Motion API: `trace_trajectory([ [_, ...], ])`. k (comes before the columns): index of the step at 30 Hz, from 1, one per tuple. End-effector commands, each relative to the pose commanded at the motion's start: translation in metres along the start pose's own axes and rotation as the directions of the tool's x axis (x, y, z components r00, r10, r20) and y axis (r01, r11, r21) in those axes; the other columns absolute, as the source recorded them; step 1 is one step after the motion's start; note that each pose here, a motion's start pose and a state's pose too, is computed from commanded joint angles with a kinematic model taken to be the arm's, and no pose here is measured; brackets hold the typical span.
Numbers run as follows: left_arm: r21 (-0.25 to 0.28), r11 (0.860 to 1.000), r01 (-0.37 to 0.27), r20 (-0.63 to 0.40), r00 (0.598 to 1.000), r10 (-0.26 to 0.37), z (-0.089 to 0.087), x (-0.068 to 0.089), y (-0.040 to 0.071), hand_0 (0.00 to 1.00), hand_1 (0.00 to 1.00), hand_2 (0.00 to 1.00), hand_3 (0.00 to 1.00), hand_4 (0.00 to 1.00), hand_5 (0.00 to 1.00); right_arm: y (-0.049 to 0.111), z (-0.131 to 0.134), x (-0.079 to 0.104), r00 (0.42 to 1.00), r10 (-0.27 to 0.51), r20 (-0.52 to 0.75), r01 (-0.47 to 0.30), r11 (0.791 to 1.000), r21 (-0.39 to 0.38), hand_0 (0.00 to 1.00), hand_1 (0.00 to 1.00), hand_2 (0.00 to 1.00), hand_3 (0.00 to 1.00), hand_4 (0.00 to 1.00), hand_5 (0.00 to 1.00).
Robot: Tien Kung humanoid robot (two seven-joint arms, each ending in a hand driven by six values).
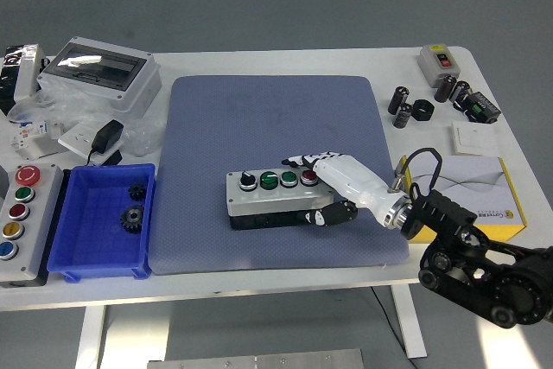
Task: Pick up the button,place it on the desk,press the button,press the button
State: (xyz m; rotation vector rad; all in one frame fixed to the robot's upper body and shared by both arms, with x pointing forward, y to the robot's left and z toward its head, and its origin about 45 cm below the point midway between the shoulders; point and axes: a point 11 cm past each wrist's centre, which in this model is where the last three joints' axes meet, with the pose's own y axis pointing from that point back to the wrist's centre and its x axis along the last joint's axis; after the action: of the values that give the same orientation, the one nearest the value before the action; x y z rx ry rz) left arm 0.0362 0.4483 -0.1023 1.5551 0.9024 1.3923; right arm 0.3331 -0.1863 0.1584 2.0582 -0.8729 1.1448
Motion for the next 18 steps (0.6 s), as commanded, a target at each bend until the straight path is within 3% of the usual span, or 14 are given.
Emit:
trace_trajectory([
  [18,0.002,1.0,0.0,0.01,1.0,0.0,-0.0002,0.0006,0.0,0.63,0.599,0.534,0.586,0.62,0.18,-0.0014,-0.0018,0.0096,1.0,-0.008,-0.02,0.008,1.0,-0.003,0.866,0.826,0.859,0.953,0.725,0.147],
])
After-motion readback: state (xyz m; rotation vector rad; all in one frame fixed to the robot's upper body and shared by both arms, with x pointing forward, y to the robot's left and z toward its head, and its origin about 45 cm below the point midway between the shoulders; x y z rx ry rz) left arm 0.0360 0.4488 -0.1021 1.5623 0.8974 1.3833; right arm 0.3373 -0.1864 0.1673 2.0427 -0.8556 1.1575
